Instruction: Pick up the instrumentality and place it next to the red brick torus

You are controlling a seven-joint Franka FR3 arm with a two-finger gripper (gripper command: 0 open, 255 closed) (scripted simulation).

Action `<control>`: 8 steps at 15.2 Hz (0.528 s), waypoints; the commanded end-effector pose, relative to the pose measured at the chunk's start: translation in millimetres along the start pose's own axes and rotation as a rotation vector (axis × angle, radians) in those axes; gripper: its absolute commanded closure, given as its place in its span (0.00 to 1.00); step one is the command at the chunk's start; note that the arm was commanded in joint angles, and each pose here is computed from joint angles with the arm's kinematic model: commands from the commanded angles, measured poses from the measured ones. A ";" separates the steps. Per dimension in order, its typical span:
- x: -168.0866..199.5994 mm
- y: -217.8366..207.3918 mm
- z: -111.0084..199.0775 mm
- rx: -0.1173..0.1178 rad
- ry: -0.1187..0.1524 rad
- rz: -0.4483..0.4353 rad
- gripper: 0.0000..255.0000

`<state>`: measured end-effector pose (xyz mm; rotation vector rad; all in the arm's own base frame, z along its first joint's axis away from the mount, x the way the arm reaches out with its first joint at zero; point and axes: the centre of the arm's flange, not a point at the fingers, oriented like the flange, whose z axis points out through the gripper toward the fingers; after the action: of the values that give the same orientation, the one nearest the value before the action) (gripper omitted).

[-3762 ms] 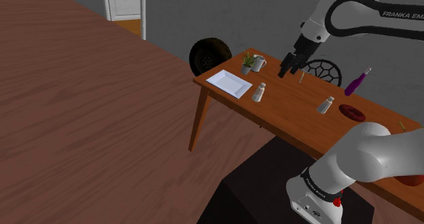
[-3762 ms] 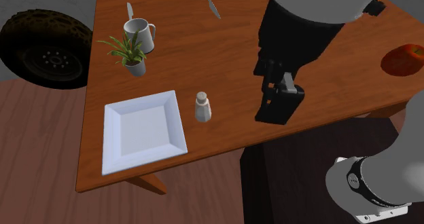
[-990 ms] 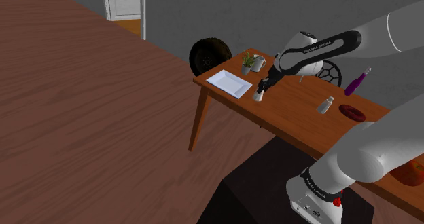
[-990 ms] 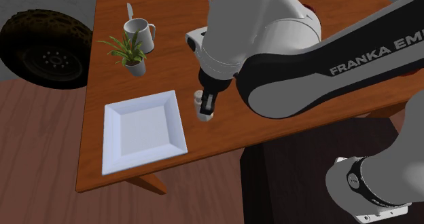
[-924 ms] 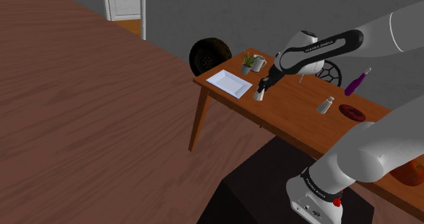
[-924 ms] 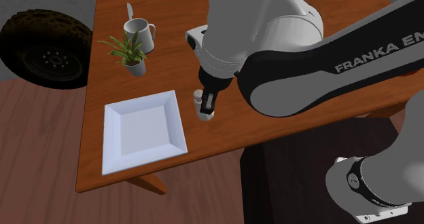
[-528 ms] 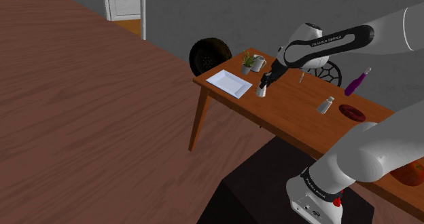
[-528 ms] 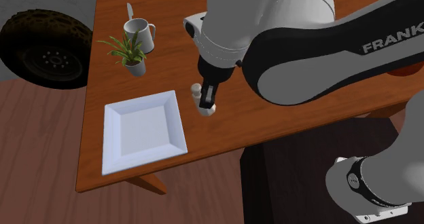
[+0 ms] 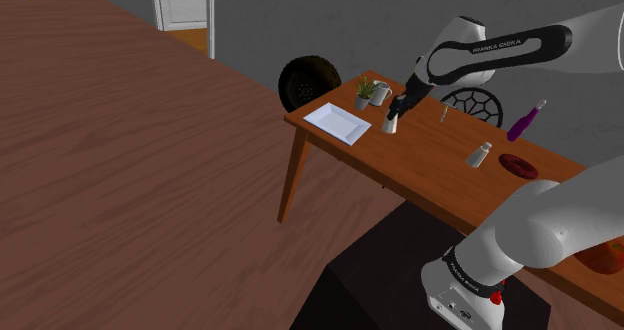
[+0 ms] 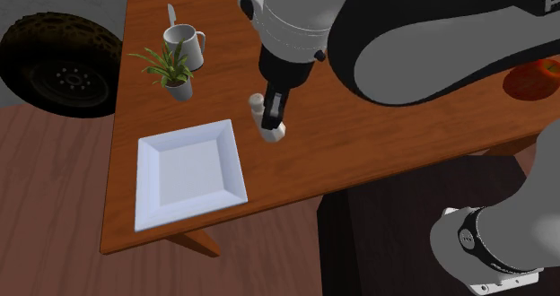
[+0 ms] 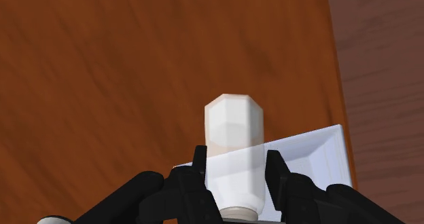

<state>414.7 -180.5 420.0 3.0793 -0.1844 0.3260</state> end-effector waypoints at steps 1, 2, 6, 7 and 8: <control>1.8 -0.1 -10.6 0.000 -0.001 0.000 1.00; 2.9 0.0 -15.7 0.000 -0.001 0.000 1.00; 7.3 0.6 -36.4 0.000 -0.001 0.000 1.00; 8.4 0.7 -41.5 0.000 -0.001 0.000 1.00; 9.6 0.9 -46.7 0.000 -0.001 0.000 1.00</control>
<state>414.2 -181.0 462.1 3.0794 -0.1843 0.3257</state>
